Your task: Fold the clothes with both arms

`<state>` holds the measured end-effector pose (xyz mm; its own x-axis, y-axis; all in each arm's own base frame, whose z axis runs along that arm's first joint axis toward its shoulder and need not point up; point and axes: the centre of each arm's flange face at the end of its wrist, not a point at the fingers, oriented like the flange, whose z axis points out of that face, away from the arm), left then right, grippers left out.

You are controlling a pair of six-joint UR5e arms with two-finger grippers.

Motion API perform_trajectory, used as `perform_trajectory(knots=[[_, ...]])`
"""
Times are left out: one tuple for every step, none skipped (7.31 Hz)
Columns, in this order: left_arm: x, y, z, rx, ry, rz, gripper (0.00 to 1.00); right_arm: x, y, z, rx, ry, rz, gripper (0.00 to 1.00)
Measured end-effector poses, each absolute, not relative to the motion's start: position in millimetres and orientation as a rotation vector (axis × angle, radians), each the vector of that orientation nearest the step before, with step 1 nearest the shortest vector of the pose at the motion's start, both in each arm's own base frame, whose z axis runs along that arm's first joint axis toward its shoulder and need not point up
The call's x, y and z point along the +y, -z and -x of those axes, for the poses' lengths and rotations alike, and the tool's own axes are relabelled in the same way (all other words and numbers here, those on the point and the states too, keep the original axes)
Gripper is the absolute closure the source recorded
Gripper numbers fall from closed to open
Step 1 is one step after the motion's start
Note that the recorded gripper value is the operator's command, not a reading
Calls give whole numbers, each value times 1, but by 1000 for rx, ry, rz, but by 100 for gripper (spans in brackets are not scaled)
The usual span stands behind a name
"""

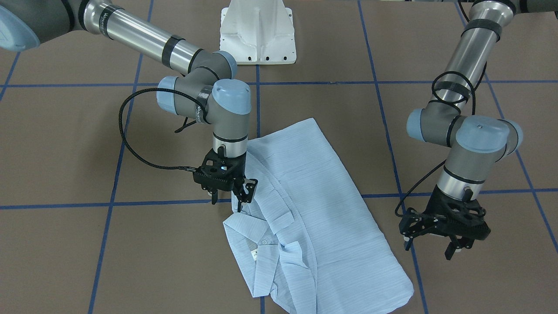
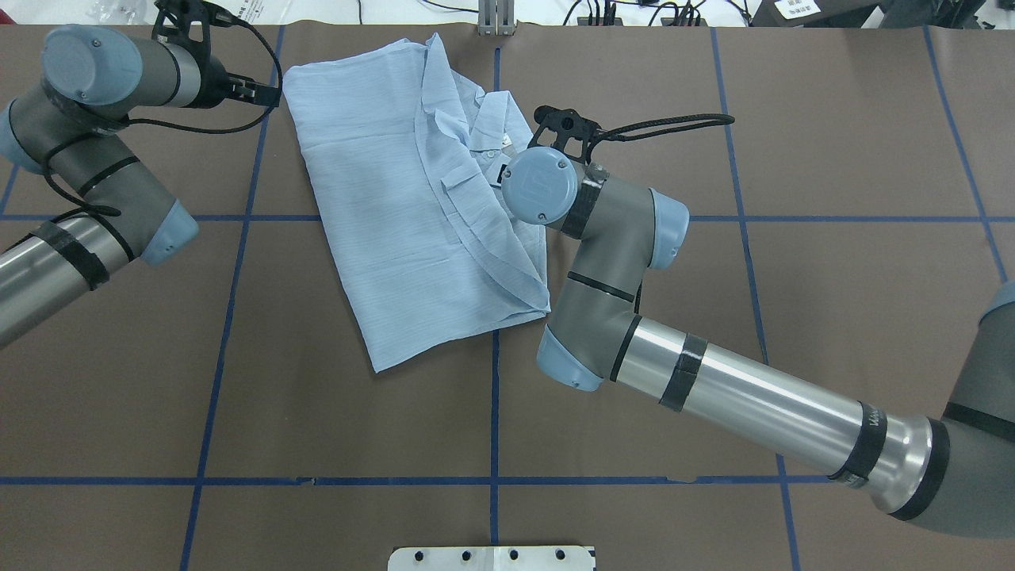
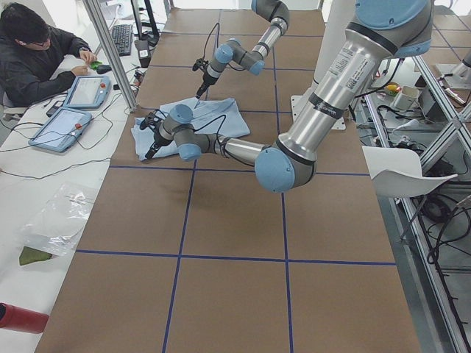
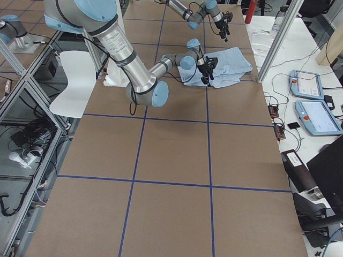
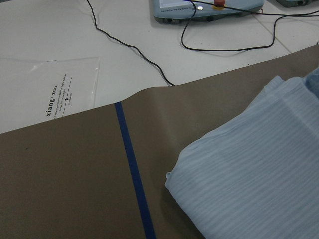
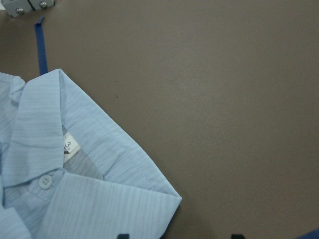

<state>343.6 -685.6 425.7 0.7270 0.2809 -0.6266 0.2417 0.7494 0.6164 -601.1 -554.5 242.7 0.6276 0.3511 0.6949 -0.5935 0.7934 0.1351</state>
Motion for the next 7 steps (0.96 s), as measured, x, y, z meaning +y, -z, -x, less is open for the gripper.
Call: perform_trajectory(knots=[[-685, -426, -344, 776, -25, -742, 0, -559, -238, 606, -710, -559, -381, 33], [-684, -426, -345, 776, -26, -742, 0, -564, -238, 612, -725, -562, -393, 33], [-684, -427, -346, 776, -28, -739, 0, -568, -242, 617, -731, -564, -401, 34], [-683, -429, -347, 775, -28, -737, 0, -569, -246, 619, -732, -566, -403, 36], [-682, -430, -347, 774, -28, -735, 0, -570, -248, 620, -731, -567, -402, 38], [-682, -431, -347, 773, -28, -734, 0, -568, -250, 622, -728, -567, -400, 38], [-682, -432, -347, 773, -28, -734, 0, -566, -253, 624, -724, -565, -397, 39]])
